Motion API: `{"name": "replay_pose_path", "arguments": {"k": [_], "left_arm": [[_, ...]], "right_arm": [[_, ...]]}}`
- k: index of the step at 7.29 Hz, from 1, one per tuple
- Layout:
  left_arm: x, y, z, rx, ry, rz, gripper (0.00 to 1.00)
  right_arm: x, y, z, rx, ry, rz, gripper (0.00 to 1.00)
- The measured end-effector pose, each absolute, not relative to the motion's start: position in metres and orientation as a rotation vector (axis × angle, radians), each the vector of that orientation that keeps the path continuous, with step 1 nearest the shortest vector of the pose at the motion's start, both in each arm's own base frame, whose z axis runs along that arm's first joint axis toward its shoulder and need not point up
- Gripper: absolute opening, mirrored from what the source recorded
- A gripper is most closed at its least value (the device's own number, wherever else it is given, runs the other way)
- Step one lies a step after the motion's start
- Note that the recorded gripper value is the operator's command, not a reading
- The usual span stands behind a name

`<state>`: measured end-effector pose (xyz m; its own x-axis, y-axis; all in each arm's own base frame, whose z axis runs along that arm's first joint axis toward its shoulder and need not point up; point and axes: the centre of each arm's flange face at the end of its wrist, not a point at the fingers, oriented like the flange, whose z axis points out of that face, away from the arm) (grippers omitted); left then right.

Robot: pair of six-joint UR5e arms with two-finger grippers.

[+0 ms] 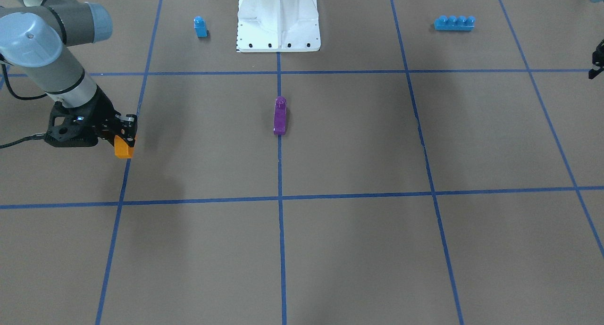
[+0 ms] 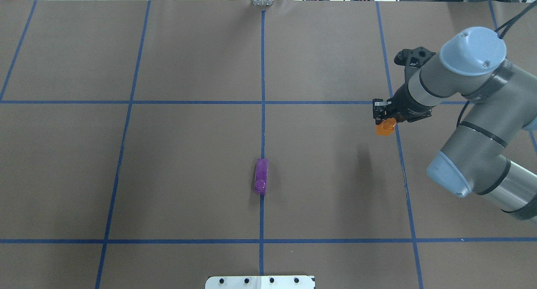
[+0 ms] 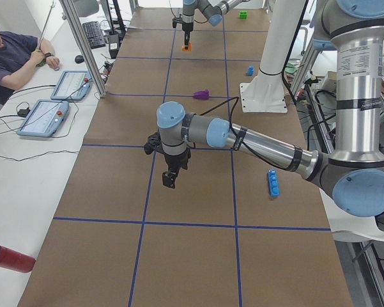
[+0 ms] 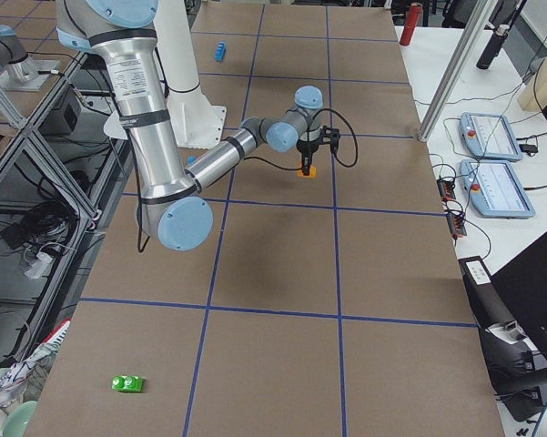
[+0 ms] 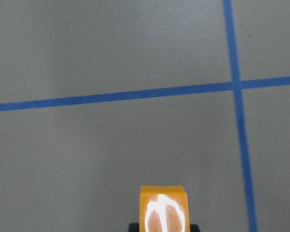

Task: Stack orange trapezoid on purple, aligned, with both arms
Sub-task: 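Lift the orange block with the right gripper toward the purple block, then lower the orange block onto the purple block, aligning it with the right gripper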

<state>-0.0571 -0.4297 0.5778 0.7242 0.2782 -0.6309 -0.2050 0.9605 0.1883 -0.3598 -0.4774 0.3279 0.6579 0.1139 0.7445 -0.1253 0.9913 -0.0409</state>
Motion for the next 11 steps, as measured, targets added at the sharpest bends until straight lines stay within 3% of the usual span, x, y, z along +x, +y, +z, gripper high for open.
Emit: {"name": "replay_pose_path", "arguments": {"k": [5,11], "left_arm": [[-0.07,-0.42,0.591,0.105,0.87,0.19,1.0],[-0.07,-0.421,0.591,0.105,0.872,0.188,1.0]], "right_arm": [[-0.506,-0.406,0.186,-0.1,-0.829,0.227,0.0],[-0.575,-0.365,0.16,-0.1,-0.786,0.301,0.0]]}}
